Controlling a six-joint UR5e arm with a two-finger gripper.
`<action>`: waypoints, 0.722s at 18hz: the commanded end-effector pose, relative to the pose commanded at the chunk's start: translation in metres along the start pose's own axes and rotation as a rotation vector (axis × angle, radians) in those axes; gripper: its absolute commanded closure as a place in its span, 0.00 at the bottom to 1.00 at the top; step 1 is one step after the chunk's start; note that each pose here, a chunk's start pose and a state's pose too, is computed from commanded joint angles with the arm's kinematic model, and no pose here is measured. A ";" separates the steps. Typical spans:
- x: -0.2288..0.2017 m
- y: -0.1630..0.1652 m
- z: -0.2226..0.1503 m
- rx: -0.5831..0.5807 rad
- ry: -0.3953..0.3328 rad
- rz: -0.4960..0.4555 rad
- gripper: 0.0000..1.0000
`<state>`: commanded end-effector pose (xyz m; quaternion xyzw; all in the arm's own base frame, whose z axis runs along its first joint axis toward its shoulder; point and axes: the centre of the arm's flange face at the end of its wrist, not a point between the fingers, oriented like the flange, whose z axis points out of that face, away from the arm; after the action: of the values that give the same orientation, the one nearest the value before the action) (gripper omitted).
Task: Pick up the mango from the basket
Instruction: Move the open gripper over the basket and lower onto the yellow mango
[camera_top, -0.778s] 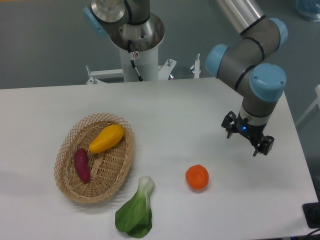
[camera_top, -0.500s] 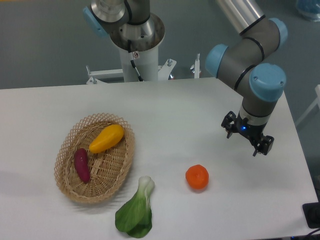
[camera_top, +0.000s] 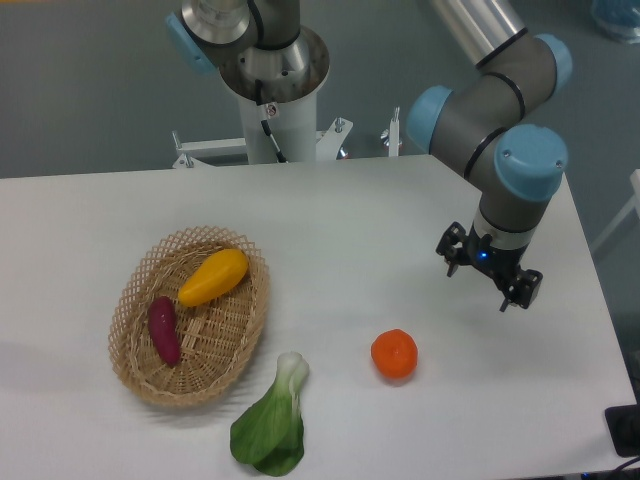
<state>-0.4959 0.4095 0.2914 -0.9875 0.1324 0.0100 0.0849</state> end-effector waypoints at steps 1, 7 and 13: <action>0.005 -0.009 0.001 0.020 0.006 0.009 0.00; 0.022 -0.041 0.002 0.075 0.029 -0.033 0.00; 0.063 -0.096 0.006 0.165 0.086 -0.054 0.00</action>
<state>-0.4100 0.4850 0.2986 -0.9799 0.1095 -0.0455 0.1604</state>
